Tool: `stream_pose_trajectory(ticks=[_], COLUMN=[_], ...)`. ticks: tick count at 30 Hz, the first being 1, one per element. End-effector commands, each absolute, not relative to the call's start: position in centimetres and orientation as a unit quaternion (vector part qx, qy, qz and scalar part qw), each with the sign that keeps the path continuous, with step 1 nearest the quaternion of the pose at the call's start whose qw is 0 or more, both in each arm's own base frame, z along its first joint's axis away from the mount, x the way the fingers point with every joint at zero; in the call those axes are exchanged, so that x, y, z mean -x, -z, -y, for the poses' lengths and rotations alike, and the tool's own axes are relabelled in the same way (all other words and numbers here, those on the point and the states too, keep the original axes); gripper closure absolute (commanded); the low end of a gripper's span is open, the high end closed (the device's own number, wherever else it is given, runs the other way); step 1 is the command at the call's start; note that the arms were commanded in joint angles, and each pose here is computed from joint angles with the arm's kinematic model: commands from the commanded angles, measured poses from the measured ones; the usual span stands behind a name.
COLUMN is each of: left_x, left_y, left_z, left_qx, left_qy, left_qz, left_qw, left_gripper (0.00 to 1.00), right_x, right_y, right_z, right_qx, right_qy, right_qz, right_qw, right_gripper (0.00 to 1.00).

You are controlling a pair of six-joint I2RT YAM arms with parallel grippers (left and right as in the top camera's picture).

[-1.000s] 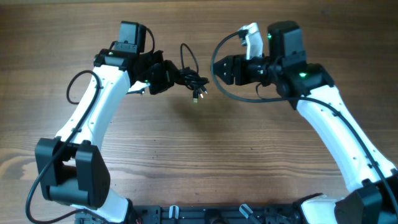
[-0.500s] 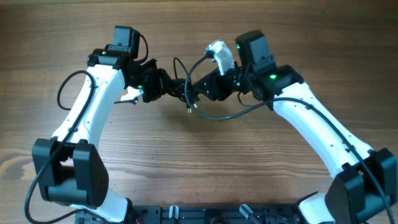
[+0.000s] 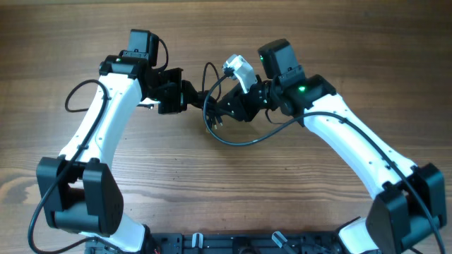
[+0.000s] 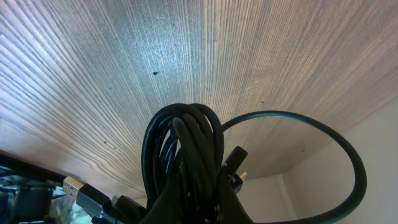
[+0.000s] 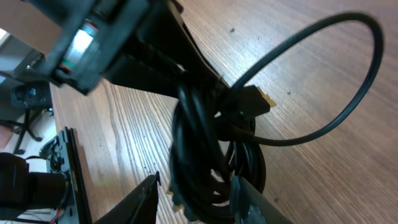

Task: Untangle cables

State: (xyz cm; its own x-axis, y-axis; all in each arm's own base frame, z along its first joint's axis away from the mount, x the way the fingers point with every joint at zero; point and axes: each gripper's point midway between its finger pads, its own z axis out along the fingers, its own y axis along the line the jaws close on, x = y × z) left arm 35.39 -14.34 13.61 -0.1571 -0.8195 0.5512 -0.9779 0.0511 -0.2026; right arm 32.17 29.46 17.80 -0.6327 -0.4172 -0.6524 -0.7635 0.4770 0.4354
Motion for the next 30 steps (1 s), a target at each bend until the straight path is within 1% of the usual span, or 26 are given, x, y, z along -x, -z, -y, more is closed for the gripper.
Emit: stream_pose_trajectory(ticks=[1, 10, 11, 13, 17, 20, 23, 28, 30], left_x=[-35.7, -35.7, -35.7, -35.7, -35.6, -35.6, -35.6, -35.6, -35.7], left_y=[-15.1, -15.1, -15.1, -15.1, -15.3, -15.3, -15.3, -15.3, -15.2], left_z=[14.7, 14.7, 14.7, 14.7, 15.0, 15.0, 15.0, 15.0, 14.9], left_qx=[-0.604, -0.604, -0.604, -0.604, -0.601, -0.601, -0.601, -0.585, -0.573], left_qy=[-0.300, -0.299, -0.300, -0.300, -0.304, -0.303, -0.304, -0.307, -0.307], left_qz=[0.726, 0.725, 0.725, 0.725, 0.725, 0.725, 0.725, 0.738, 0.749], left_qw=[0.139, 0.139, 0.138, 0.139, 0.144, 0.145, 0.144, 0.137, 0.129], left_gripper=[0.96, 0.96, 0.96, 0.96, 0.96, 0.96, 0.96, 0.96, 0.96], right_x=[-32.0, -31.3, -31.0, -31.1, -32.0, -32.5, -33.2, -36.0, -36.5], right_y=[-17.0, -16.9, -16.9, -16.7, -15.7, -16.0, -16.4, -16.0, -16.8], right_z=[-30.3, -31.2, -31.5, -31.6, -31.3, -31.5, -31.7, -29.2, -28.7], right_qx=[0.369, 0.380, 0.383, 0.384, 0.358, 0.343, 0.314, 0.215, 0.201], right_qy=[-0.378, -0.384, -0.384, -0.379, -0.353, -0.356, -0.360, -0.296, -0.296], right_qz=[-0.820, -0.814, -0.812, -0.814, -0.837, -0.840, -0.848, -0.896, -0.896], right_qw=[0.221, 0.216, 0.215, 0.215, 0.216, 0.224, 0.230, 0.253, 0.265], right_gripper=[0.63, 0.66, 0.70, 0.75, 0.91, 0.96, 0.96, 0.96, 0.96])
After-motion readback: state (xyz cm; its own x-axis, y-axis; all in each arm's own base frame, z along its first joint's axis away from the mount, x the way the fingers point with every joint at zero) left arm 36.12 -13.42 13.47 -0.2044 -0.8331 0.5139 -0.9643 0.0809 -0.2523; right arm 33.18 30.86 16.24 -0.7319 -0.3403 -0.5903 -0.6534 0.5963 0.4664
